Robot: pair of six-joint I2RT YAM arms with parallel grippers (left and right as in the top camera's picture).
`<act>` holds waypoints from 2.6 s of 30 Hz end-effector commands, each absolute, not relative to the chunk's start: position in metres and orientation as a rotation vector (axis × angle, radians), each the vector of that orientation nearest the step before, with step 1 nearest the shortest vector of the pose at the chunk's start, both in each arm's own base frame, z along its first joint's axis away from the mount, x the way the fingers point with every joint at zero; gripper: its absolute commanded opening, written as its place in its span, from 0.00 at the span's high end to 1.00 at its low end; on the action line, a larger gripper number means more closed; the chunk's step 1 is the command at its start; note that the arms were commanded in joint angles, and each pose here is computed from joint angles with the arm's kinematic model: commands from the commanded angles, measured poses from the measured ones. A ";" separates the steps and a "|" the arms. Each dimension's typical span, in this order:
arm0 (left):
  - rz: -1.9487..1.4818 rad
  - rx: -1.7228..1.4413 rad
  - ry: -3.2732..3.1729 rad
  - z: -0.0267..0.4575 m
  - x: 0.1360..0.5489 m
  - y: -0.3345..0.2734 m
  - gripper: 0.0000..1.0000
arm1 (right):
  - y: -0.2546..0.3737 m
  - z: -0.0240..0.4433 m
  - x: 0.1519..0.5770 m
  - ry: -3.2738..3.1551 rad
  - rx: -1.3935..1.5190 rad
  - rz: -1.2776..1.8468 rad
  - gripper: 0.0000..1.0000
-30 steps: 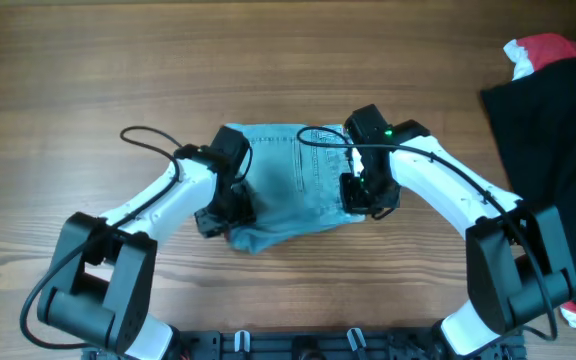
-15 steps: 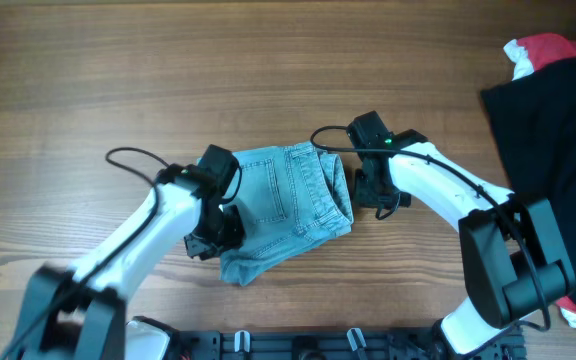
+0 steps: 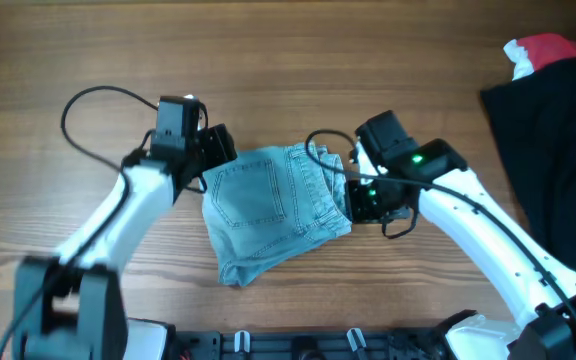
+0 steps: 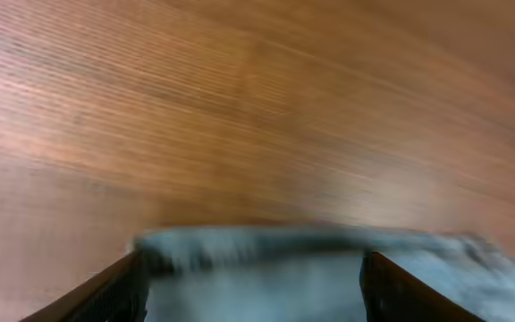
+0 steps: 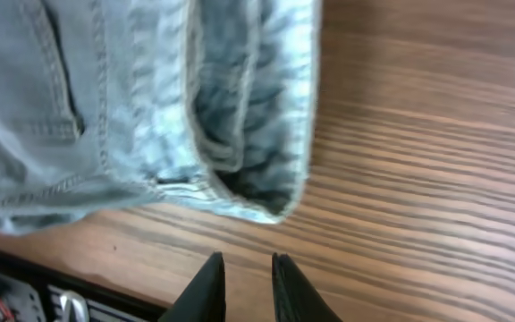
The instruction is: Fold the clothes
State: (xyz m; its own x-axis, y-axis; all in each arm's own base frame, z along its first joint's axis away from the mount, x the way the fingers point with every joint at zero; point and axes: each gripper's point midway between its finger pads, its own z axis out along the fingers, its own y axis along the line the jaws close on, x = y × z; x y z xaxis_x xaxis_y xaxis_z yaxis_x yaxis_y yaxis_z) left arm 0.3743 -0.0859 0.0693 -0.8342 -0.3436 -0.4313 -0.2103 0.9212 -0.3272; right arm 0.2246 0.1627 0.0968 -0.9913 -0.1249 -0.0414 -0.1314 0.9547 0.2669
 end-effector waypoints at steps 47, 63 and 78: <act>-0.969 0.146 2.869 0.005 0.328 -0.187 0.96 | 0.163 0.007 0.307 2.891 -0.192 0.211 0.62; -0.060 -0.856 2.176 0.140 0.393 0.165 0.00 | 0.161 0.005 0.302 2.914 -0.190 0.200 0.62; -0.605 -0.344 2.480 0.101 0.422 -0.066 0.03 | 0.162 0.005 0.301 2.918 -0.191 0.216 0.61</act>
State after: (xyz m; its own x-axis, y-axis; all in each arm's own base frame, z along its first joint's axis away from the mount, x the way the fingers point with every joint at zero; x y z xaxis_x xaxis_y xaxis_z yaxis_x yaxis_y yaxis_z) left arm 0.4172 -0.0251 0.1294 -0.7444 -0.4287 -0.5119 -0.1671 0.8619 -0.4789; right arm 0.2987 0.1578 0.0042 -0.9719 -0.0998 -0.2131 -0.1282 0.9840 0.1241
